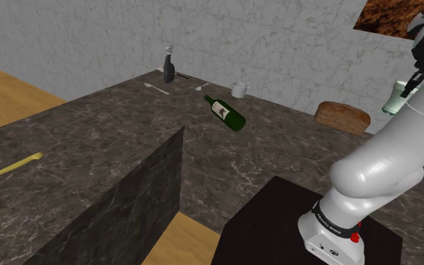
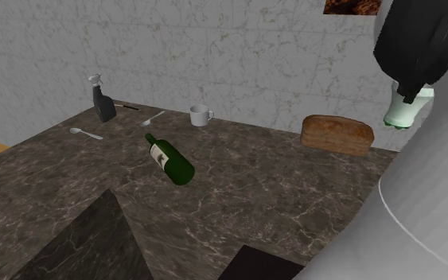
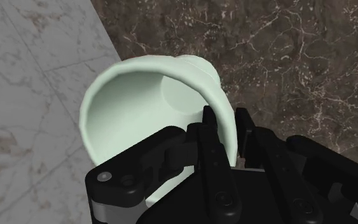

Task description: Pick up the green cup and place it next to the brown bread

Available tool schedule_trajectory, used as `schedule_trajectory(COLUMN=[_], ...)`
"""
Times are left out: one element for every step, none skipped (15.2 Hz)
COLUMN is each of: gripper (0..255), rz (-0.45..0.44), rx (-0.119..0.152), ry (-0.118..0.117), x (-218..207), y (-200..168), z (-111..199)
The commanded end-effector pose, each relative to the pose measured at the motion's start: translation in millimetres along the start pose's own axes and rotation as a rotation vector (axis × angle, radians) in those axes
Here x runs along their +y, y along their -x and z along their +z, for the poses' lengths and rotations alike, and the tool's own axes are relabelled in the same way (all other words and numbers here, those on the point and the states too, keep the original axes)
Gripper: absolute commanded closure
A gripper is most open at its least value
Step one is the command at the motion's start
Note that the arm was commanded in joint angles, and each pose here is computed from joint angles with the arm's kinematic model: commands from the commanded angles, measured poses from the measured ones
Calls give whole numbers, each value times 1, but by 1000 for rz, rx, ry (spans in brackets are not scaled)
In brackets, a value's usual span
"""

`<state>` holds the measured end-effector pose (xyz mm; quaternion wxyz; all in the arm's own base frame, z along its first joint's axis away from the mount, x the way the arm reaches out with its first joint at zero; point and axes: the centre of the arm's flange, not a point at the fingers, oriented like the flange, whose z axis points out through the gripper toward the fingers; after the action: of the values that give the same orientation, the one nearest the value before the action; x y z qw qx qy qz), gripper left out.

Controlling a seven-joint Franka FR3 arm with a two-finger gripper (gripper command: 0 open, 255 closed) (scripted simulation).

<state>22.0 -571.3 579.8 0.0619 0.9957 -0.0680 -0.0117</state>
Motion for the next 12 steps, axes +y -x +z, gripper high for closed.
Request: schedule_trajectory(gripper=[255, 255, 255, 255, 255, 255, 255, 255, 255, 255, 255, 255], rz=[-7, -7, -7, -7, -7, -7, -7, -7, -7, -7, -7, -7], rx=[2, 2, 2, 2, 2, 2, 2, 2, 2, 2, 2, 2], ry=[3, 3, 3, 3, 3, 3, 3, 3, 3, 3, 3, 3], x=[19, 27, 35, 43, 52, 64, 63, 63, 62, 61, 61, 60], y=[19, 29, 39, 50, 60, 75, 75, 75, 75, 75, 74, 74], z=[0, 1, 2, 3, 5, 6, 11, 17, 22, 27, 32, 38])
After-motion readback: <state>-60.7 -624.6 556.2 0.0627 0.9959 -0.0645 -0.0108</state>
